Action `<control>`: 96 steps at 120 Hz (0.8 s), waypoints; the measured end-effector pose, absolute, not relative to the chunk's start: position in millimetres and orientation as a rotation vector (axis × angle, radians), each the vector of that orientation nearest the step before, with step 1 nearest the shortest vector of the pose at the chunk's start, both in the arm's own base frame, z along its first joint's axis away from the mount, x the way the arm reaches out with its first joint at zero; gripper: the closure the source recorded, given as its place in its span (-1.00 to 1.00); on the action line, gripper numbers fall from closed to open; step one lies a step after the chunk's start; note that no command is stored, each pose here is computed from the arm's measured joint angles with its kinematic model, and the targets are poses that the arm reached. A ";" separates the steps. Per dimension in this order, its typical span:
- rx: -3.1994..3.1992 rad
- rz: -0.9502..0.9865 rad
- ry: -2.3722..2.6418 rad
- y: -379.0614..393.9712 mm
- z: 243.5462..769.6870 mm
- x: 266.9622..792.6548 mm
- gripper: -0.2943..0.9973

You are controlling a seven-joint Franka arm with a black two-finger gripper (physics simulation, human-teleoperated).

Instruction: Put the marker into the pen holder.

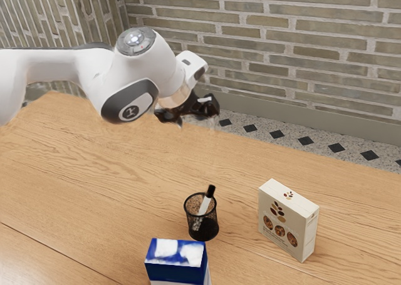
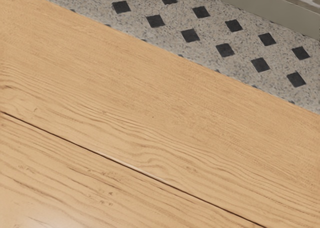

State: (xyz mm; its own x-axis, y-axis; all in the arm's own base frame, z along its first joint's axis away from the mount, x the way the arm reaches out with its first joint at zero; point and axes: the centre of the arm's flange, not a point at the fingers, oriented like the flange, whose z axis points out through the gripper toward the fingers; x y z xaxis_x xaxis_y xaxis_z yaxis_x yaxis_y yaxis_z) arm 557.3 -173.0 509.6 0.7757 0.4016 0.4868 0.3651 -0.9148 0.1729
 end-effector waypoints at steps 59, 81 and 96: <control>3.089 0.248 0.919 62.8 663.3 539.4 -0.53; 3.164 0.127 0.664 32.2 648.6 540.5 -0.54; 3.186 0.084 0.575 32.2 641.5 542.3 -0.54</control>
